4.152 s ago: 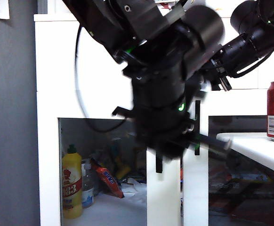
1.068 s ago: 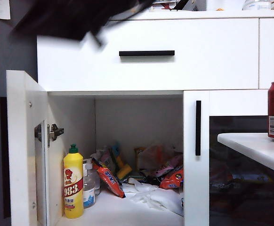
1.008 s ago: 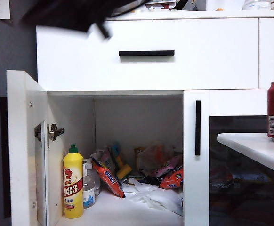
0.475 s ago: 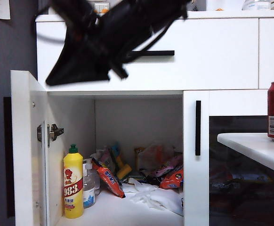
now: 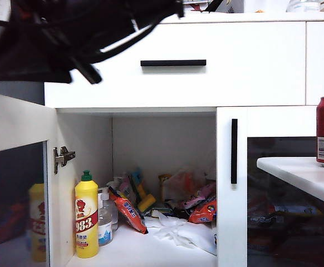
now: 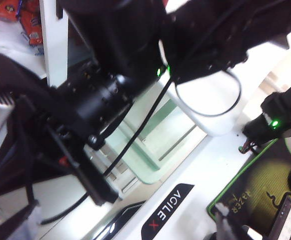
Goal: Open the left door of the white cabinet, pick up a can of beverage from the table on the right, place it inside the cabinet, and finally close the cabinet door.
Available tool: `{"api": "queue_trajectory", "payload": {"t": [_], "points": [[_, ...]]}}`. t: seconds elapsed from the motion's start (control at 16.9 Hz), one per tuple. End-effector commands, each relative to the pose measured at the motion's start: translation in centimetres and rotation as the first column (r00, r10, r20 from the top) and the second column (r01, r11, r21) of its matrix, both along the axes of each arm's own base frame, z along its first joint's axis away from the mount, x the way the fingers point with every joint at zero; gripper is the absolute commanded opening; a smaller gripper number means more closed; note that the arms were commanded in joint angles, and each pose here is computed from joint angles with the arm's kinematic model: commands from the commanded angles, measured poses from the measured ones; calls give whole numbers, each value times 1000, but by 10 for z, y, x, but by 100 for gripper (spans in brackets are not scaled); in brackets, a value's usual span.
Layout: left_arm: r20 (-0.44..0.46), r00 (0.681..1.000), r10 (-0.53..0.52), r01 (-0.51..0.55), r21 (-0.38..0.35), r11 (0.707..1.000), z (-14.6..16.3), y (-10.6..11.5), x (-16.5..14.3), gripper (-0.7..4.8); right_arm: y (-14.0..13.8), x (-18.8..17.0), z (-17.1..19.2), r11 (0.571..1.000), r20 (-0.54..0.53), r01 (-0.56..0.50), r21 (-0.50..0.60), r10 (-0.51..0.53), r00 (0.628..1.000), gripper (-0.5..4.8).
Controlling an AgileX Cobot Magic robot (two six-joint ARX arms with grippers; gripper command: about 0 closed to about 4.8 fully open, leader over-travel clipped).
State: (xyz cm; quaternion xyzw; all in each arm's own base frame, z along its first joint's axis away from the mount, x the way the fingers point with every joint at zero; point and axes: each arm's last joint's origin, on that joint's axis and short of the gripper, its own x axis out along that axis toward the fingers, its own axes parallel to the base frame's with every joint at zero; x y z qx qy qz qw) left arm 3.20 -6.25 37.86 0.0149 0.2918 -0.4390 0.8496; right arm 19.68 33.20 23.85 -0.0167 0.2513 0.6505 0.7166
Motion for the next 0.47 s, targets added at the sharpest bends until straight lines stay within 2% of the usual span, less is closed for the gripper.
{"api": "queue_trajectory", "payload": {"t": [0.06,0.24,0.3,0.36,0.47], "points": [[13,1000,-3,4,-19,1000,2,4,-2,479,3,0,0,1000,14,19,7,-19,1000,-1],[43,999,-16,17,-34,999,4,3,-1,479,-21,19,28,983,102,176,56,-181,978,-1],[72,997,-21,25,-54,998,7,1,-1,479,-44,28,52,961,136,257,97,-269,954,-1],[116,993,-29,39,-77,996,11,0,0,479,-66,30,74,935,197,333,125,-352,915,-1],[230,973,-31,55,-102,993,20,-14,7,479,-128,19,128,842,351,504,190,-538,766,-1]]}}
